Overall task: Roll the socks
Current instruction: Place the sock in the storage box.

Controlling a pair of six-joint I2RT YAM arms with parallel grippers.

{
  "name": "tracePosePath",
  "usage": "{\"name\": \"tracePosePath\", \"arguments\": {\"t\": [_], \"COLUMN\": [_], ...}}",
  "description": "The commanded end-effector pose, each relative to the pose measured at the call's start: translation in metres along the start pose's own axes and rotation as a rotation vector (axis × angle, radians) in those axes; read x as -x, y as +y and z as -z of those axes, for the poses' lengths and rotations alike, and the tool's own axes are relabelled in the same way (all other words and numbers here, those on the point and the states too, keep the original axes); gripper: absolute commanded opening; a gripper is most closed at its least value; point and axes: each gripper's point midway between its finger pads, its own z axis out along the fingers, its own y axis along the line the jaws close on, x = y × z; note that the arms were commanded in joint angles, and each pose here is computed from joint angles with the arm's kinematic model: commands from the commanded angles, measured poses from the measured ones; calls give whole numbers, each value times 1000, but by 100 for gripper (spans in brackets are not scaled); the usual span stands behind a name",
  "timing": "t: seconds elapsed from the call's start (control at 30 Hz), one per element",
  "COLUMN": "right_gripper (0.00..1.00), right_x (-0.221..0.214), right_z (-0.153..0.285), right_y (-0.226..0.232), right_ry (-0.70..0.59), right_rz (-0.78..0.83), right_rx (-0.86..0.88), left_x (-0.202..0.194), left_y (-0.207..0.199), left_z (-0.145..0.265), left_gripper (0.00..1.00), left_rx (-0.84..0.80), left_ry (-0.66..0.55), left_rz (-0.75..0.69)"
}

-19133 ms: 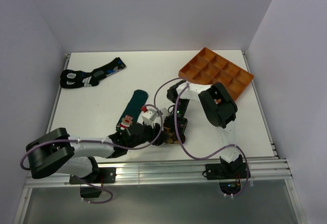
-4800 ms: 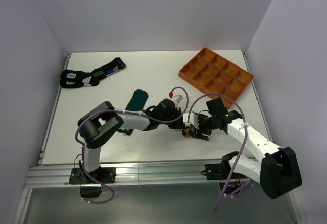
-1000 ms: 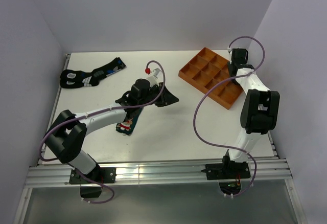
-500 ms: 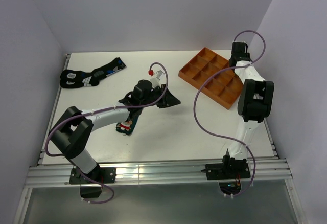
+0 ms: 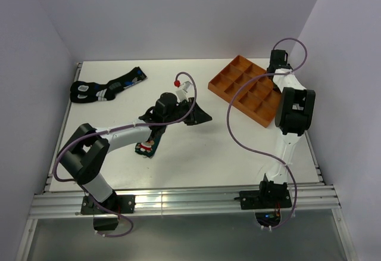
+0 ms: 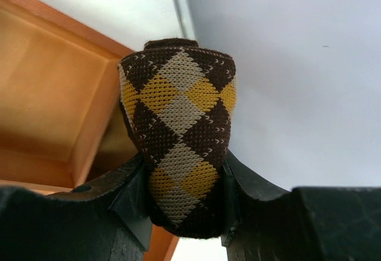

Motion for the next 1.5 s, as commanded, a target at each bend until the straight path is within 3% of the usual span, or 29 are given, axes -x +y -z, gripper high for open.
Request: {"name": "tracePosePath", "arguments": {"t": [0.0,0.73,1.47], "right_gripper": [0,0,0], "right_x": [11,-38,-68], "right_z": [0,-16,-8], "right_y": [4,46,39], "right_ry": [-1,269,439], "right_rz": [-55,-310,-379], "right_rx": [58,459,455], "left_x": [7,1,2], "left_y": [-12,-15,-21], "left_z": [-3,-1,0], "left_gripper": [23,22,21], "left_rx": [-62,-90,-100], "left_ry": [-16,6,24], "left_rz": [-36,-48,-36]}}
